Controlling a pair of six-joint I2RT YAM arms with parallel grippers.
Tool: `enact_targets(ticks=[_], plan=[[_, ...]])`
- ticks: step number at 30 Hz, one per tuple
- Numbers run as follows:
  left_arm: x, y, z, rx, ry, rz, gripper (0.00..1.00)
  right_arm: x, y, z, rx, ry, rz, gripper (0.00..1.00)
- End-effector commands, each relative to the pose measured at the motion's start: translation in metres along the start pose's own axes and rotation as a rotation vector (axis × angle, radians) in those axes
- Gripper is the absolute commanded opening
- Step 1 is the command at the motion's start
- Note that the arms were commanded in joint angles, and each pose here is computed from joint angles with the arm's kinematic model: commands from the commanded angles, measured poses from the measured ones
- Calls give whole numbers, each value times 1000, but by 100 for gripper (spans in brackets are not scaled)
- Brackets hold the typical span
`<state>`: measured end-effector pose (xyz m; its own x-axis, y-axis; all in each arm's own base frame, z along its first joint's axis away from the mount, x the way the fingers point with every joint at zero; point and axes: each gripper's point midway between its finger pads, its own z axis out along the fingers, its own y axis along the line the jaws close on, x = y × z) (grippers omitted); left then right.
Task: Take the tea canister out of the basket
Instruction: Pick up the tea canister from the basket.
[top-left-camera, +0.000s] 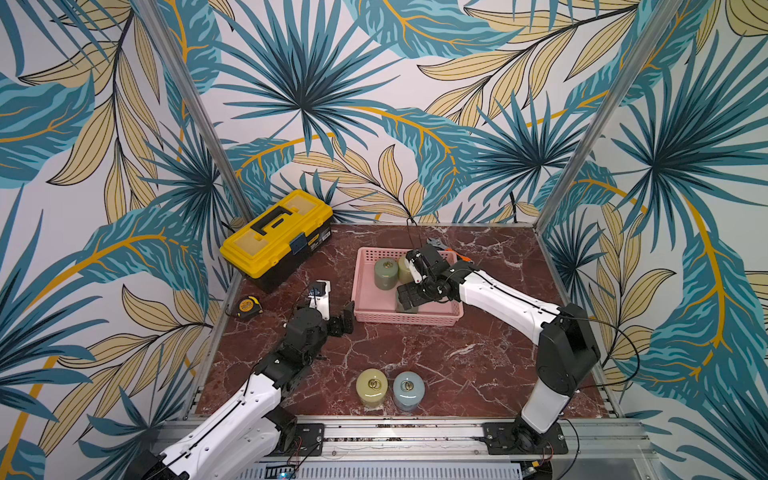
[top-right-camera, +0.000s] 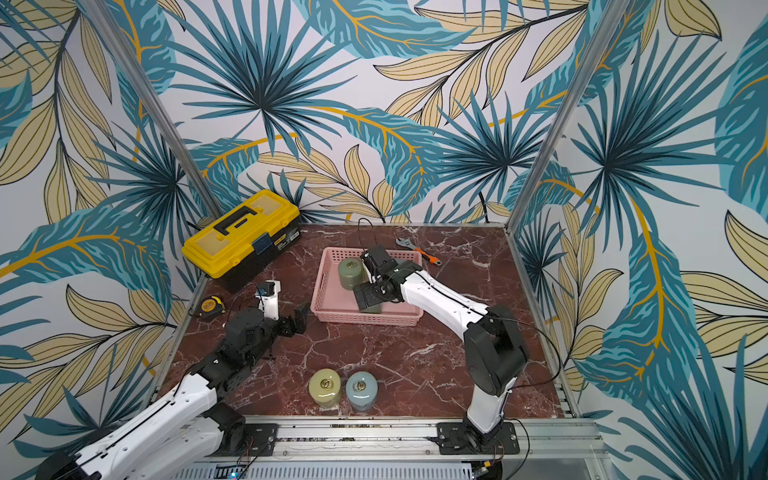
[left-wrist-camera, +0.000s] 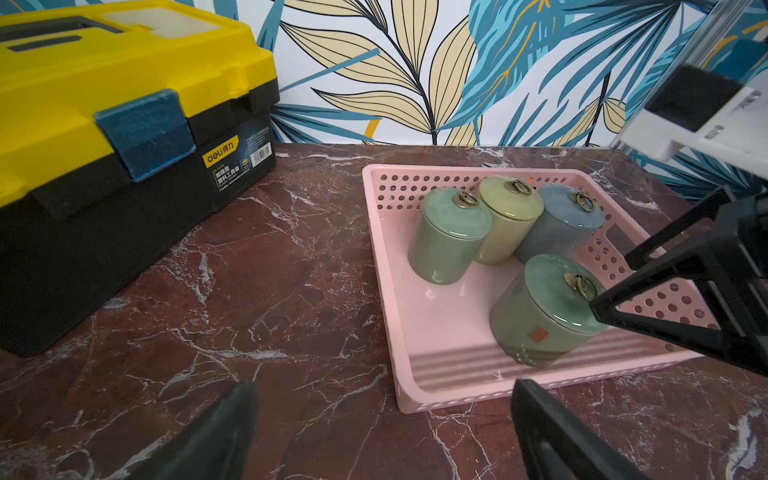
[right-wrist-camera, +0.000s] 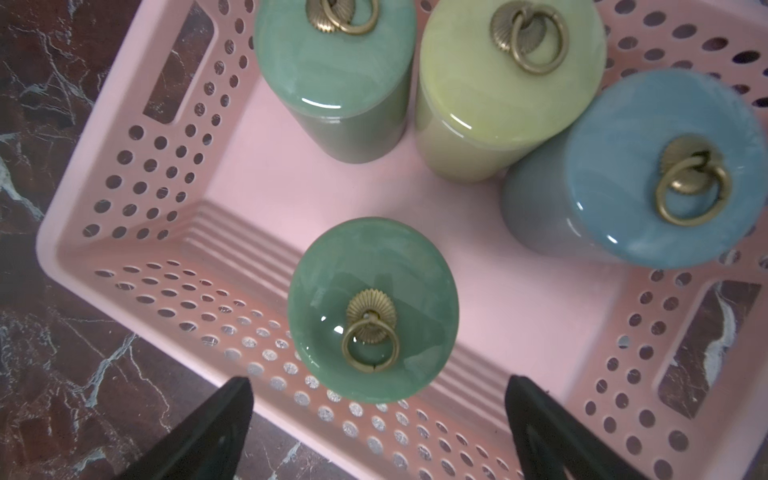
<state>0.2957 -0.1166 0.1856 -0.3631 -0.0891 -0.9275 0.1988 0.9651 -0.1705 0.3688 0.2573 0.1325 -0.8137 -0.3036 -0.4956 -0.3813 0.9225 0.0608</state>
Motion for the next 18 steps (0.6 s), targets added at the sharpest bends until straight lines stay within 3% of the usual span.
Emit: enact_targets(ticks=[1, 18], plan=[[2, 4, -2, -8, -11, 11, 100, 2, 0, 9, 26, 32, -3, 99], [3, 4, -1, -13, -8, 15, 100, 0, 0, 42, 87, 86, -24, 99]])
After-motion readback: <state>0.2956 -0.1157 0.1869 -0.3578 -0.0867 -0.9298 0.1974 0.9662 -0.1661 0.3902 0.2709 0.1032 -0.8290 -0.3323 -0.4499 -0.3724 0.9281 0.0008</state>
